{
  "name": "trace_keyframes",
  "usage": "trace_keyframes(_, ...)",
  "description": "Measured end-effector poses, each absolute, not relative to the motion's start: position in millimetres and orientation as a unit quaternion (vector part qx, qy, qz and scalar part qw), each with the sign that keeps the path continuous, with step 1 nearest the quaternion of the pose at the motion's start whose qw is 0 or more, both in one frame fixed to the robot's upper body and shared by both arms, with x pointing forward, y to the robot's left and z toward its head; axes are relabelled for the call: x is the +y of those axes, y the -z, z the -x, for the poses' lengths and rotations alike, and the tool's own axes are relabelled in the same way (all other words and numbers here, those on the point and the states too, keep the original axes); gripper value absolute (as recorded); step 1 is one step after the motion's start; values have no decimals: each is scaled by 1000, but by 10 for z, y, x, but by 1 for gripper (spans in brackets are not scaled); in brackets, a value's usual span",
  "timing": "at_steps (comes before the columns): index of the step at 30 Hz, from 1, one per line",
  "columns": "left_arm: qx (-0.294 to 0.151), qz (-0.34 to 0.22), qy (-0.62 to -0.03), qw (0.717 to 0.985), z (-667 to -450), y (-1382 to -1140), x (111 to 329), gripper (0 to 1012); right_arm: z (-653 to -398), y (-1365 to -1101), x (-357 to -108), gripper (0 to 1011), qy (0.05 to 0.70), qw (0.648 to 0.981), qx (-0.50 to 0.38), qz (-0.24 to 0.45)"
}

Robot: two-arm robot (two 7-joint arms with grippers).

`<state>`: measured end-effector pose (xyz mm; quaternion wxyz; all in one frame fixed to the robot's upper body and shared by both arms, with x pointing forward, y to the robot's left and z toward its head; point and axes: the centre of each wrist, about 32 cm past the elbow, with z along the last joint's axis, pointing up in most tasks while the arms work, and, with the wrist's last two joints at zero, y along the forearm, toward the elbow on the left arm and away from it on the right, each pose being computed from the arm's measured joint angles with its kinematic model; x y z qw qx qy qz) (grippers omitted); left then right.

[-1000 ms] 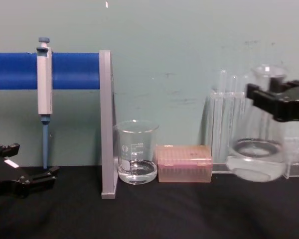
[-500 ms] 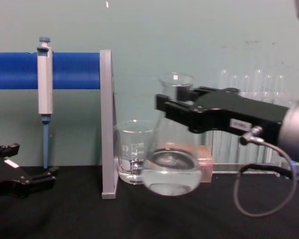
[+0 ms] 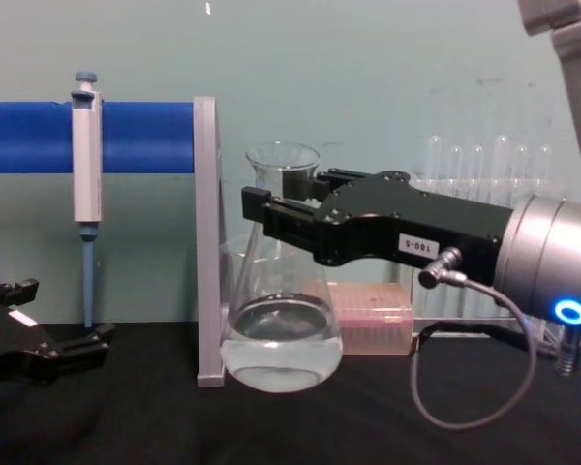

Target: Grasp the erlenmeyer flask with one hand, shake it three times, then place it back.

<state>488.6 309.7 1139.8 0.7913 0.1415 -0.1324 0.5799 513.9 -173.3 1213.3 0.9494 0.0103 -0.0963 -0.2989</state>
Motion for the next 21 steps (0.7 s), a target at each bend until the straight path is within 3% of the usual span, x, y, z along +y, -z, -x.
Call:
trace_keyframes(9,-132,-141,-580,791,-4886,-11398,3097,1001,-5078,-12140,-1827,449,327,940,-99,-14)
trace_keyframes(21,-132,-141,-580,791,-4886,-11398,3097,1001,-4931,-12168,-2263,449,435,894,-107,-13)
